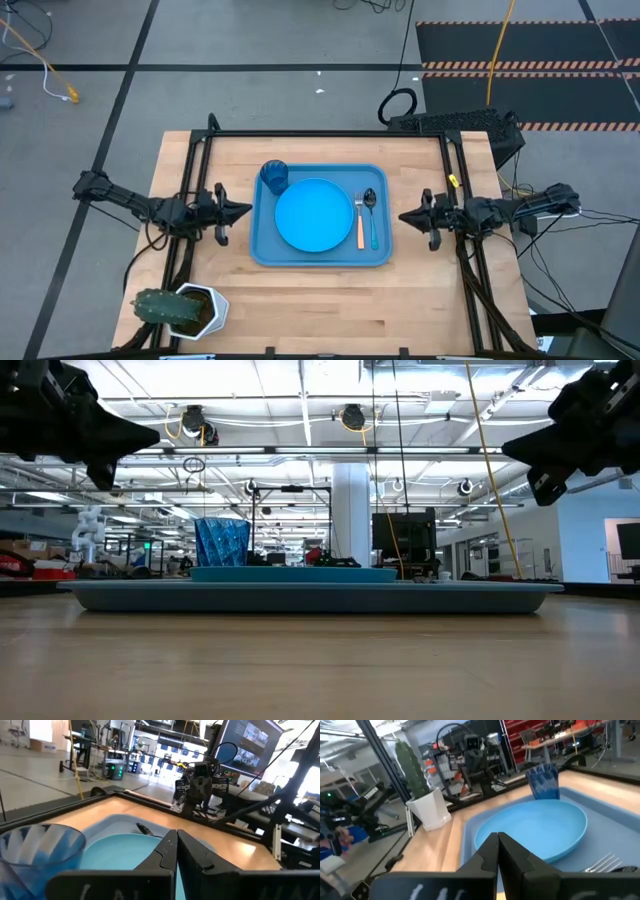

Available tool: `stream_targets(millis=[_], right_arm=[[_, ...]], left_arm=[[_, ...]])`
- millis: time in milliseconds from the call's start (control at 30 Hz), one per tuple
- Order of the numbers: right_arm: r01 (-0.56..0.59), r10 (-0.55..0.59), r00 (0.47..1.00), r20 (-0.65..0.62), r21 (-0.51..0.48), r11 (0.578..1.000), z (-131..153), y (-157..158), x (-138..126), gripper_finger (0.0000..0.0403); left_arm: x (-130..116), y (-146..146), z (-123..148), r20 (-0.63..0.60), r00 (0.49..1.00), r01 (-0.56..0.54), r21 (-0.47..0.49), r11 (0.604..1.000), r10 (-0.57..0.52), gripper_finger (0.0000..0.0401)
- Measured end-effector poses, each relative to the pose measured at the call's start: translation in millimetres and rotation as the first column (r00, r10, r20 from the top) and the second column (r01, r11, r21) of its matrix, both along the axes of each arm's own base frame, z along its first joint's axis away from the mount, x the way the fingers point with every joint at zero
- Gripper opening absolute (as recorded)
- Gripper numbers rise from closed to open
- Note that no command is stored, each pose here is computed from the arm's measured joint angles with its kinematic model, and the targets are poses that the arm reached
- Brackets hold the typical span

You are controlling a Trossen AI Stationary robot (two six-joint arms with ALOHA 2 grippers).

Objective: Pick and place plate/cup/fork/spoon on tray
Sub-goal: Return to Home Position

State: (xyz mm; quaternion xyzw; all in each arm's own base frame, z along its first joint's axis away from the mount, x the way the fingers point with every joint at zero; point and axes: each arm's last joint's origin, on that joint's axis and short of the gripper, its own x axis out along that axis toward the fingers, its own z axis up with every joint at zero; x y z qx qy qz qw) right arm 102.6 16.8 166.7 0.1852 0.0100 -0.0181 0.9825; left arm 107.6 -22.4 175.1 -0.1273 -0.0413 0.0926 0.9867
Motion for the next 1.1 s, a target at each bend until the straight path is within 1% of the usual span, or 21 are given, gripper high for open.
stream_targets(millis=[167, 1100], right_arm=[[-0.008, 0.007, 1.000, -0.018, -0.037, 0.999, -1.6, 0.2, 0.1, 0.0000], [-0.008, 0.008, 1.000, -0.010, -0.028, 1.000, -1.0, 0.2, 0.1, 0.0000]], left_arm=[[0.0, 0.1, 0.0, -0.008, 1.000, -0.004, 0.043, 0.999, 0.004, 0.0009], [-0.3, 0.1, 0.7, -0.001, 1.000, -0.003, 0.041, 0.999, 0.003, 0.0010]])
